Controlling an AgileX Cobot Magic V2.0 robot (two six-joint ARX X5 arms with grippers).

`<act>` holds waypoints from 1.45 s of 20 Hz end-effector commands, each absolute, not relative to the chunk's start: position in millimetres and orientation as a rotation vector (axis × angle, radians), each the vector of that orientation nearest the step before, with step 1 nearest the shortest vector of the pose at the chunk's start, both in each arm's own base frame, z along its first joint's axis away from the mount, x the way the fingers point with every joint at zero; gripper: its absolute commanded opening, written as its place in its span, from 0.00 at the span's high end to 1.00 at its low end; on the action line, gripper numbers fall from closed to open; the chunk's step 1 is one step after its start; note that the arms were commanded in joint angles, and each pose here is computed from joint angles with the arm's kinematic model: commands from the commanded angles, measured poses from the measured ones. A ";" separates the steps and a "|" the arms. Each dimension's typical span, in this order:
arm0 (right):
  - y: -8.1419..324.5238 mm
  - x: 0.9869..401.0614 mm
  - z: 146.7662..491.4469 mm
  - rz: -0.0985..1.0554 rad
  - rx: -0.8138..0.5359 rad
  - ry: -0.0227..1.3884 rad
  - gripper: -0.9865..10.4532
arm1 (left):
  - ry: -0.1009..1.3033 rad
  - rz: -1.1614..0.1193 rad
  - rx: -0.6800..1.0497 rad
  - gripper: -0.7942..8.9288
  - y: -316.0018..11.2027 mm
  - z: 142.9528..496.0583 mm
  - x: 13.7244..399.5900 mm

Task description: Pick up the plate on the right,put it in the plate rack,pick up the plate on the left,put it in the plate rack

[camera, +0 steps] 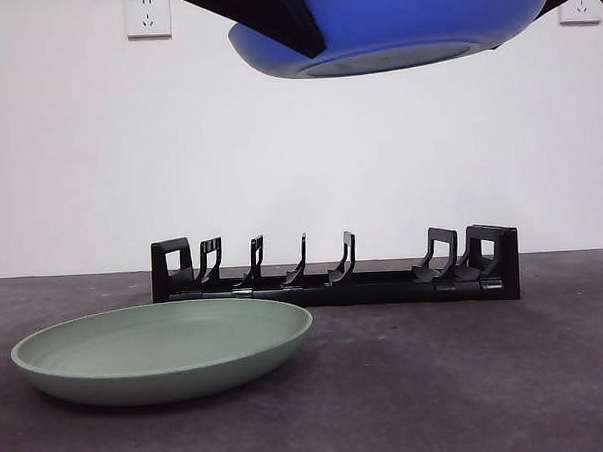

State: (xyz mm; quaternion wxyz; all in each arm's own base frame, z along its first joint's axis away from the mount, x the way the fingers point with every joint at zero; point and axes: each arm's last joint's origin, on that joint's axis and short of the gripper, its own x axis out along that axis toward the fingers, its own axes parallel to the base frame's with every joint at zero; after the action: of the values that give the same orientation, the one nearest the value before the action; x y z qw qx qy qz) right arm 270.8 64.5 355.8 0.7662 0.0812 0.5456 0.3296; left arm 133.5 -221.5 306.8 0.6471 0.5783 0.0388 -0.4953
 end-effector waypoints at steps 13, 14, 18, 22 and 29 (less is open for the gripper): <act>66.2 276.6 386.2 0.831 0.174 0.850 0.67 | 0.286 -1.142 0.983 0.93 -217.9 304.7 137.4; 64.5 272.9 396.3 0.789 0.156 0.782 0.67 | 0.301 -1.133 0.920 0.93 -216.4 306.0 141.9; 53.5 245.4 433.8 0.553 0.059 0.553 0.67 | 0.284 -1.077 0.638 0.93 -207.7 317.5 167.3; 46.3 215.9 447.7 0.485 0.014 0.512 0.68 | 0.223 -0.990 0.260 0.93 -184.7 337.3 203.7; 48.1 196.5 438.3 0.665 0.069 0.668 0.73 | 0.137 -0.932 -0.064 0.93 -138.0 355.7 244.3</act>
State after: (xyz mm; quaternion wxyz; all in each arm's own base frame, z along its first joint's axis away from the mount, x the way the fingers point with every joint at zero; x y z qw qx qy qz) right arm 196.1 47.5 438.8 0.8929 0.0359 0.3231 0.3116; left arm 240.4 -139.7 355.9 0.8925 0.0012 0.0581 -0.4474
